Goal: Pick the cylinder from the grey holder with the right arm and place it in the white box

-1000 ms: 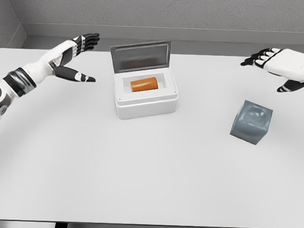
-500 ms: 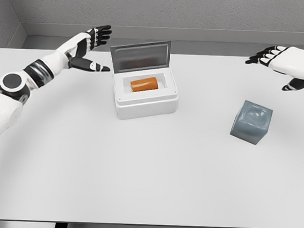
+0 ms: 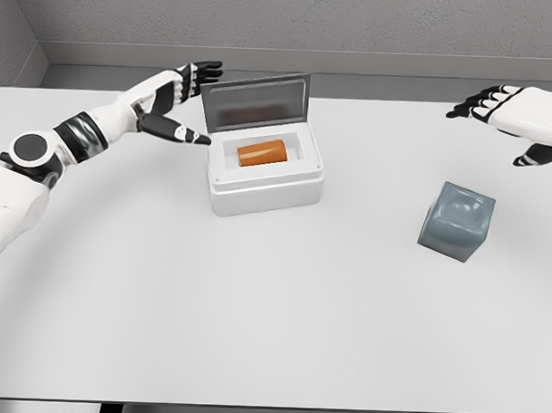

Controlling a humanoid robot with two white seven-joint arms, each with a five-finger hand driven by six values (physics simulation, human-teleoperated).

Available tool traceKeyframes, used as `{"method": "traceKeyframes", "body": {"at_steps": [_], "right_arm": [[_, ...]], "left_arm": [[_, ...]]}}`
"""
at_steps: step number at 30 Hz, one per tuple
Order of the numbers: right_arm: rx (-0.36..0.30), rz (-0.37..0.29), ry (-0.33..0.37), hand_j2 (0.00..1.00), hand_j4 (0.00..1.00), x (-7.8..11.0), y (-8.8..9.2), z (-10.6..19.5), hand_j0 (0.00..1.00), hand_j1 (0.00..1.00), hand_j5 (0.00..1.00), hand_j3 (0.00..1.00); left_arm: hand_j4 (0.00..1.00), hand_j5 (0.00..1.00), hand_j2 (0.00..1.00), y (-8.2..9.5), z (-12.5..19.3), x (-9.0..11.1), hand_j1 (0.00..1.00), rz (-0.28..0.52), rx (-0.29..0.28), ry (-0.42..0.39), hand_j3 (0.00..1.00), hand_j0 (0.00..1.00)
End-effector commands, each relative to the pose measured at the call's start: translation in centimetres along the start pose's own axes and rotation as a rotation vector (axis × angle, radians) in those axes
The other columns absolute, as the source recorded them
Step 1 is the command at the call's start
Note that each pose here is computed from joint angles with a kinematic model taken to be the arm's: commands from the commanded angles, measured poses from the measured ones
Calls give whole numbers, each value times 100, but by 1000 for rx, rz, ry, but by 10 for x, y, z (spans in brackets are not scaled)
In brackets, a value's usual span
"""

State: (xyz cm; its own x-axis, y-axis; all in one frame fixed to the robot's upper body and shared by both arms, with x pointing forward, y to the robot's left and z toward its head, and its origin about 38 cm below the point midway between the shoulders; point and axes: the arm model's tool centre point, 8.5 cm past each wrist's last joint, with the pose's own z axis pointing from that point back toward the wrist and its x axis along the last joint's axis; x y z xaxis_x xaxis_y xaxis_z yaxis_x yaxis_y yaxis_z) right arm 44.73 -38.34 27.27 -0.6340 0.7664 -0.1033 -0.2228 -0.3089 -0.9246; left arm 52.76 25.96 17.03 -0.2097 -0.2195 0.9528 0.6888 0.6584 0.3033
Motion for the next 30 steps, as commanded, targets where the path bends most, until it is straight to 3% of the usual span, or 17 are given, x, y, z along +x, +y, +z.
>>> {"method": "traceKeyframes", "body": {"at_steps": [1, 8, 18, 28, 30], "right_arm": [[-1, -5, 0, 100, 100, 0, 0, 0, 100, 100, 100, 100], [-1, -4, 1, 100, 100, 0, 0, 0, 100, 100, 100, 100], [0, -5, -1, 100, 100, 0, 1, 0, 100, 100, 100, 100], [-1, -4, -1, 100, 100, 0, 0, 0, 100, 100, 100, 100], [-1, -4, -1, 100, 100, 0, 0, 0, 100, 100, 100, 100]], "left_arm": [[100, 100, 100, -2, 1, 2, 100, 4, -30, -10, 100, 100], [100, 100, 100, 4, 6, 10, 100, -7, -46, -43, 100, 100], [100, 100, 100, 19, 18, 15, 100, 8, 0, -71, 100, 100], [100, 100, 100, 14, 17, 12, 100, 15, -8, -72, 100, 100], [100, 100, 100, 5, 13, 18, 100, 10, -37, -96, 100, 100]]}}
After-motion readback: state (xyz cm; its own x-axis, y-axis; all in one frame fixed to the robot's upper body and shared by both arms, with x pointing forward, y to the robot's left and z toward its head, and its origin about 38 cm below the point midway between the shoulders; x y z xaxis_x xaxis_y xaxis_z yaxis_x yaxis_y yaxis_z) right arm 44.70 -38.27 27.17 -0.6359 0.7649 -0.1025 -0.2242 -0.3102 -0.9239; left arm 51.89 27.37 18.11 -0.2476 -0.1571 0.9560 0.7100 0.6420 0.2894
